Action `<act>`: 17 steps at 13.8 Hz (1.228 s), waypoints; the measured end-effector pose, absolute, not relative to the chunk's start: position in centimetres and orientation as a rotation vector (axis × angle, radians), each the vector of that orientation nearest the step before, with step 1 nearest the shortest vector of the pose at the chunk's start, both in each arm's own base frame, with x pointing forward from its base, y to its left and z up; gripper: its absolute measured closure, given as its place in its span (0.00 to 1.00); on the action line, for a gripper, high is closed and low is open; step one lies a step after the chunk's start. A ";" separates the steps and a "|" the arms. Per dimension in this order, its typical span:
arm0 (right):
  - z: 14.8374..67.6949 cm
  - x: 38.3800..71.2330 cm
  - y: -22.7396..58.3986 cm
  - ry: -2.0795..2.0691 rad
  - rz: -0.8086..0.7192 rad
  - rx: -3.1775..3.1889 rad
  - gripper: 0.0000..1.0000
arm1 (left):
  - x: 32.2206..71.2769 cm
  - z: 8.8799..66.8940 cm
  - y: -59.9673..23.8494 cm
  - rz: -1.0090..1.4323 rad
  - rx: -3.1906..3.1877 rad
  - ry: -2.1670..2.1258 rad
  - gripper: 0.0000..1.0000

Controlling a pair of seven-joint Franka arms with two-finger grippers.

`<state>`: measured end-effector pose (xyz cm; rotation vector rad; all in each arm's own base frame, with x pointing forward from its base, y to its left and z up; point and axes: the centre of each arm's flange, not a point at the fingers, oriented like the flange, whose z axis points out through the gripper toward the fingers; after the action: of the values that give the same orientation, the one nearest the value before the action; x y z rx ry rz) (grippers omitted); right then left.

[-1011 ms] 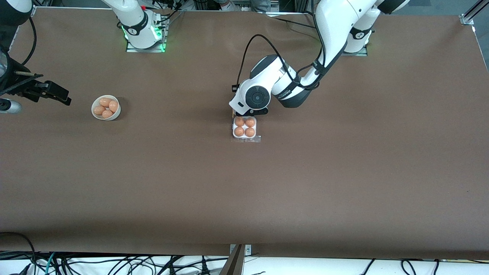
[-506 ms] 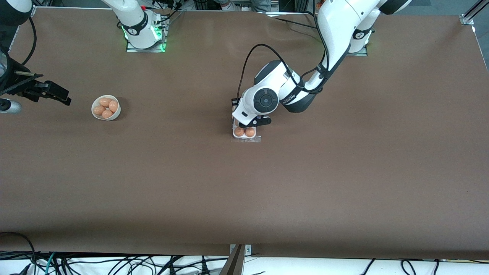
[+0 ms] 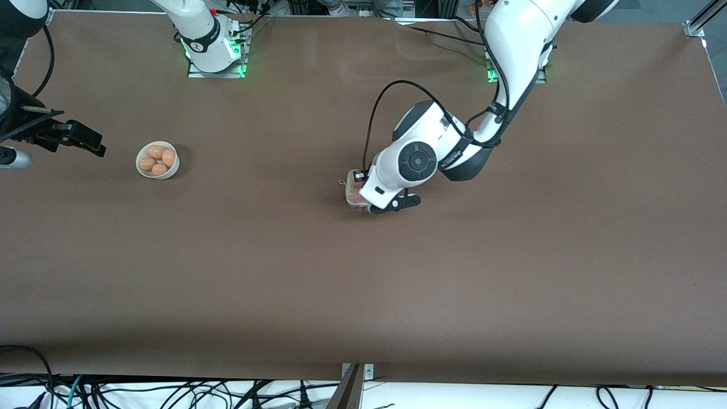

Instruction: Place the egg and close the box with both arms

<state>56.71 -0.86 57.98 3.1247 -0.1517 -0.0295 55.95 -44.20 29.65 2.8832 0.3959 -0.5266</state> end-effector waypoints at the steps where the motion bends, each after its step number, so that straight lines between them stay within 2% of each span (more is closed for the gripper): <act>1: 58.0 56.7 -0.9 -0.152 -0.030 3.125 0.00 | 56.9 30.0 -42.8 -0.510 2.931 0.374 0.65; 4: 58.0 56.7 -0.9 -0.152 -0.030 3.125 0.00 | 60.8 34.0 -37.3 -0.410 3.094 0.268 0.34; 7: 58.0 56.7 -0.8 -0.151 -0.030 3.125 0.00 | 65.3 39.4 -28.0 -0.358 3.117 0.223 0.05; 10: 58.0 56.7 -0.8 -0.151 -0.030 3.125 0.00 | 68.9 42.0 -17.3 -0.282 3.107 0.226 0.04; 12: 58.0 56.7 -0.8 -0.151 -0.030 3.125 0.00 | 70.1 42.8 -13.0 -0.229 3.143 0.264 0.00; 17: 58.0 56.7 -0.8 -0.151 -0.030 3.125 0.00 | 70.8 44.4 -11.2 -0.162 3.169 0.239 0.00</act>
<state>56.72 -0.84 57.98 3.1247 -0.1511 -0.0296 70.80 -11.17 44.44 3.1685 0.2392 -0.1624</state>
